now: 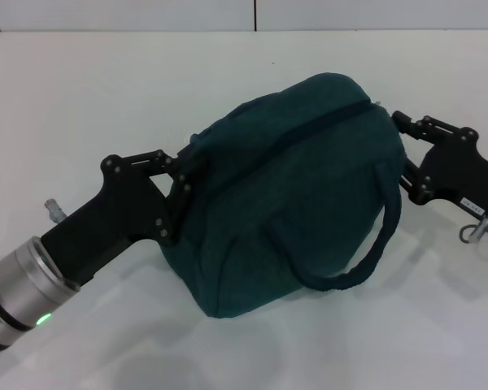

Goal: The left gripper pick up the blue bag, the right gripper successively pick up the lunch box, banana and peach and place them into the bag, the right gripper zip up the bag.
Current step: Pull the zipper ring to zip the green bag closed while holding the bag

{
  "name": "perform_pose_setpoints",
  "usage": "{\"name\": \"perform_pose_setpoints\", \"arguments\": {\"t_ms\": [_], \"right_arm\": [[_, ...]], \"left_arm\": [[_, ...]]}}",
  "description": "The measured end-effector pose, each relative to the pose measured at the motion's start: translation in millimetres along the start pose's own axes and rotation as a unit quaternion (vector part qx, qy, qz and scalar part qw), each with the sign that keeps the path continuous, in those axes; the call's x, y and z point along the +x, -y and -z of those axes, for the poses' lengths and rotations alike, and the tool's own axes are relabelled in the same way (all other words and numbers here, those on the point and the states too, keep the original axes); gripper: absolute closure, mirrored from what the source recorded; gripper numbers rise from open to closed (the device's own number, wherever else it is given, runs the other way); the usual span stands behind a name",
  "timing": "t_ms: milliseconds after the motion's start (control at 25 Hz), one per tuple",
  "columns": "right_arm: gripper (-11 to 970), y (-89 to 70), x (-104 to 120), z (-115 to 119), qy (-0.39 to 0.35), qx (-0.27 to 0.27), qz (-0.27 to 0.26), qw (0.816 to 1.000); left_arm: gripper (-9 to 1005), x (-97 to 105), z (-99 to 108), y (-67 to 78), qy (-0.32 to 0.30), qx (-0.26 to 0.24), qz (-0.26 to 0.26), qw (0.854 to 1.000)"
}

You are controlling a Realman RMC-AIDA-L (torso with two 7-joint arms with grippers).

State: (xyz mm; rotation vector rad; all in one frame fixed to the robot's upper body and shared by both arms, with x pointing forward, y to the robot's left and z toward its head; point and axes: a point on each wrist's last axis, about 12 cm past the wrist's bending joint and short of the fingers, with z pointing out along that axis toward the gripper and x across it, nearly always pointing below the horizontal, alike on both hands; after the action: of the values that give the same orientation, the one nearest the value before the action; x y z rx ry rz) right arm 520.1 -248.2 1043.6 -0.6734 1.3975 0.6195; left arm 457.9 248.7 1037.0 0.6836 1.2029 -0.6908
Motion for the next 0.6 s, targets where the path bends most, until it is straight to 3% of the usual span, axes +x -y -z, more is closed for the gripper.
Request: {"name": "perform_pose_setpoints", "arguments": {"t_ms": [600], "right_arm": [[613,1.8,-1.9,-3.8,-0.001,0.005,0.012,1.000]], "left_arm": [[947,-0.1,-0.3,-2.3,-0.001,-0.006,-0.003,1.000]]}}
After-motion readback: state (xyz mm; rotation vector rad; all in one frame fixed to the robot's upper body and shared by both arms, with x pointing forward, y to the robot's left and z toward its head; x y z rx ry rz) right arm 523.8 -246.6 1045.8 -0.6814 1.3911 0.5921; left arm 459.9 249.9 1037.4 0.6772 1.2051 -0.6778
